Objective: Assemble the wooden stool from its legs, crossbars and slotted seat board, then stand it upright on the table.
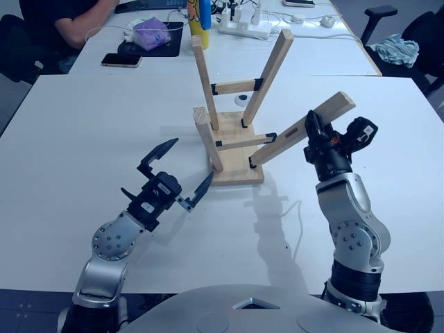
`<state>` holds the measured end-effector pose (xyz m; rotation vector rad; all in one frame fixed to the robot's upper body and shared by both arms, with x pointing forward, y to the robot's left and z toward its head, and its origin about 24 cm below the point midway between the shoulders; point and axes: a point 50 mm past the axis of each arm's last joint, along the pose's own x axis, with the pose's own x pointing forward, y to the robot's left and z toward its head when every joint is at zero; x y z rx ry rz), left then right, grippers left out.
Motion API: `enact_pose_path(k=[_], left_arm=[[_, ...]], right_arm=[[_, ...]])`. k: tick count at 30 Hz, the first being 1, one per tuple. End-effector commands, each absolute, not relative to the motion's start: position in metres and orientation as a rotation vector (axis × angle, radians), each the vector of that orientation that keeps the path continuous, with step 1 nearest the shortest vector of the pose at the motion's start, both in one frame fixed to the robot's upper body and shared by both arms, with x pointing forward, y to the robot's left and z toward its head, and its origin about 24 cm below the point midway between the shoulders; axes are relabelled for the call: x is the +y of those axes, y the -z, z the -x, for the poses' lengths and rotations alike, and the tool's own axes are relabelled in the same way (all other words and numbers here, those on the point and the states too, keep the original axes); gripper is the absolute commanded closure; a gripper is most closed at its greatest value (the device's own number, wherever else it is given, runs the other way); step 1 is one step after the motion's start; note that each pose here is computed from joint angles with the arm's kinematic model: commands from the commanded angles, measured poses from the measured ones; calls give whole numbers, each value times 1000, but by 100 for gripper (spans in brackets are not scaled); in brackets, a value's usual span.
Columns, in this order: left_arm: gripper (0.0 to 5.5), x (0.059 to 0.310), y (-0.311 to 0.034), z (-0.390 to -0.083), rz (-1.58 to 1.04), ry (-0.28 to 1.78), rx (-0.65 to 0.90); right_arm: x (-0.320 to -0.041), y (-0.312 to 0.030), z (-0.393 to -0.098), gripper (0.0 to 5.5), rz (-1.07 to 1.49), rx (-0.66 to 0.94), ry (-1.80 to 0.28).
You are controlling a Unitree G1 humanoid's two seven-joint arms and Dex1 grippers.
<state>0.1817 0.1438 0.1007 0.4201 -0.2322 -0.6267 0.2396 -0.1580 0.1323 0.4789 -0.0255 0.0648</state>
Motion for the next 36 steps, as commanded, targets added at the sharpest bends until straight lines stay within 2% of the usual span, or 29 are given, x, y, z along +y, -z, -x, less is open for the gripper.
enact_pose_path(k=[1, 12, 15, 22, 31, 36], left_arm=[[10, 142, -100, -181, -423, 625, -225], [10, 143, -96, -177, -409, 598, -205], [10, 143, -95, -176, -404, 588, -198], [10, 144, -93, -177, -403, 584, -187], [10, 142, -89, -180, -397, 565, -191], [10, 142, -89, -182, -396, 554, -199]], right_arm=[[-150, -116, -245, 445, -407, 50, -85], [-151, -102, -233, 445, -288, 123, -193], [-149, -94, -230, 445, -233, 193, -247], [-124, -80, -221, 445, -63, 344, -469], [-121, -67, -233, 444, -118, 490, -502], [-123, -66, -230, 444, -20, 478, -593]])
